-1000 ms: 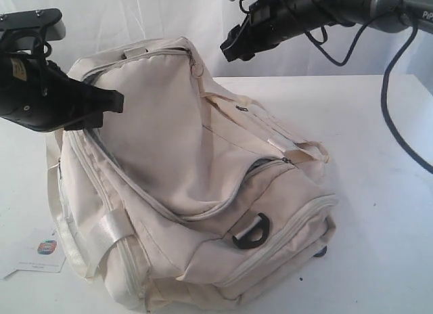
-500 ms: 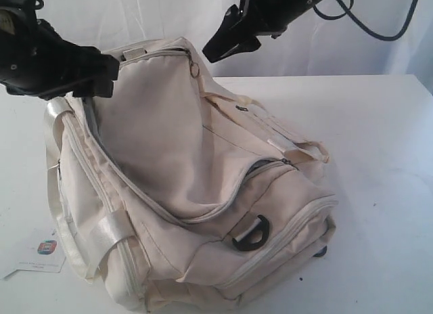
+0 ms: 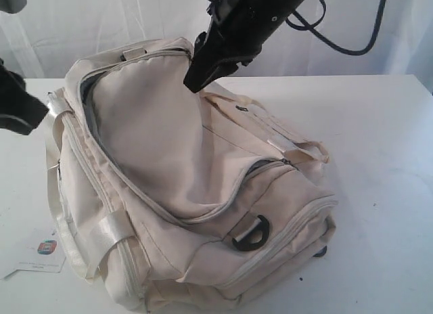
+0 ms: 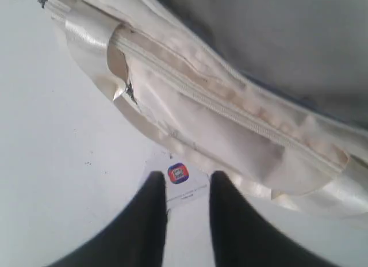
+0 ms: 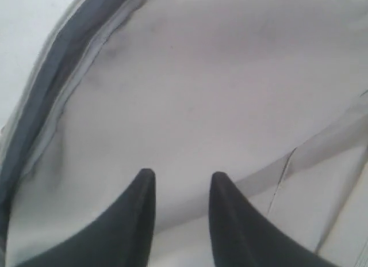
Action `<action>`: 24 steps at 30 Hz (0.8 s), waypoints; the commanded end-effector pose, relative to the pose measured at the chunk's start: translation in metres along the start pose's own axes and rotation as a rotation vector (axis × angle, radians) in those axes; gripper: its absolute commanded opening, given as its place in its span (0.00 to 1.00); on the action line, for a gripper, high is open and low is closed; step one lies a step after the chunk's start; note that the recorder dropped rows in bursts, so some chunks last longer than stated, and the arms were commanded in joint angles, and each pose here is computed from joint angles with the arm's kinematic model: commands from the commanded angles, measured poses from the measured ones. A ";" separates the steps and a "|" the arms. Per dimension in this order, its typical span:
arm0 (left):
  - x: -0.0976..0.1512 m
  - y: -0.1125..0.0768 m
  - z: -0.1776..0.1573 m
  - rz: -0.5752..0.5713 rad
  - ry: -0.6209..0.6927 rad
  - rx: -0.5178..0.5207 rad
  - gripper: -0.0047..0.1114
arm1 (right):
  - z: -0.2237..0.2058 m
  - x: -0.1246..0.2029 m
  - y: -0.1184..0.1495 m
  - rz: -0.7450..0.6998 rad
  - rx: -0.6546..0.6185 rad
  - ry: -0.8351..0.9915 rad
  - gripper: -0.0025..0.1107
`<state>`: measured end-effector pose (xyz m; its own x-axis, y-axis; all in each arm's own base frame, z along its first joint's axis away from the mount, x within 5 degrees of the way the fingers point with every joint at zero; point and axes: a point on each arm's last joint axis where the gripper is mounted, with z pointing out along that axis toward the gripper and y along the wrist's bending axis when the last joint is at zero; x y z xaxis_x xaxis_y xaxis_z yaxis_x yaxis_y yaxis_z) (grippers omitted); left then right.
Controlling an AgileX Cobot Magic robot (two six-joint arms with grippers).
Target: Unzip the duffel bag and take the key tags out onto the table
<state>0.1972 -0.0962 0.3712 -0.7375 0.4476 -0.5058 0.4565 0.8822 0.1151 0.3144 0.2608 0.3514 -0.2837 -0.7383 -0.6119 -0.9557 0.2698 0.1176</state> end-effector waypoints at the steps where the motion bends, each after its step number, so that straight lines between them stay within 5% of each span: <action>1: 0.019 -0.001 0.001 0.069 0.049 0.001 0.04 | -0.029 0.000 0.032 -0.030 0.017 -0.019 0.08; 9: 0.055 -0.006 0.019 0.075 0.027 0.020 0.04 | -0.029 0.034 0.082 -0.059 -0.062 0.065 0.02; 17: 0.068 -0.010 0.030 0.094 -0.023 0.041 0.04 | 0.004 0.049 0.108 -0.356 -0.136 0.192 0.04; 21: 0.071 -0.015 0.037 0.088 -0.038 0.079 0.04 | 0.009 0.048 0.115 -0.394 -0.136 0.214 0.23; 24: 0.072 -0.016 0.038 0.082 -0.039 0.087 0.04 | 0.014 0.049 0.116 -0.421 -0.125 0.250 0.46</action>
<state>0.1585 -0.0823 0.3013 -0.6778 0.5180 -0.5218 0.5527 0.8270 0.1030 0.1919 0.2624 0.3287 0.0955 -0.8847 -0.4563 -0.9925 -0.1195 0.0240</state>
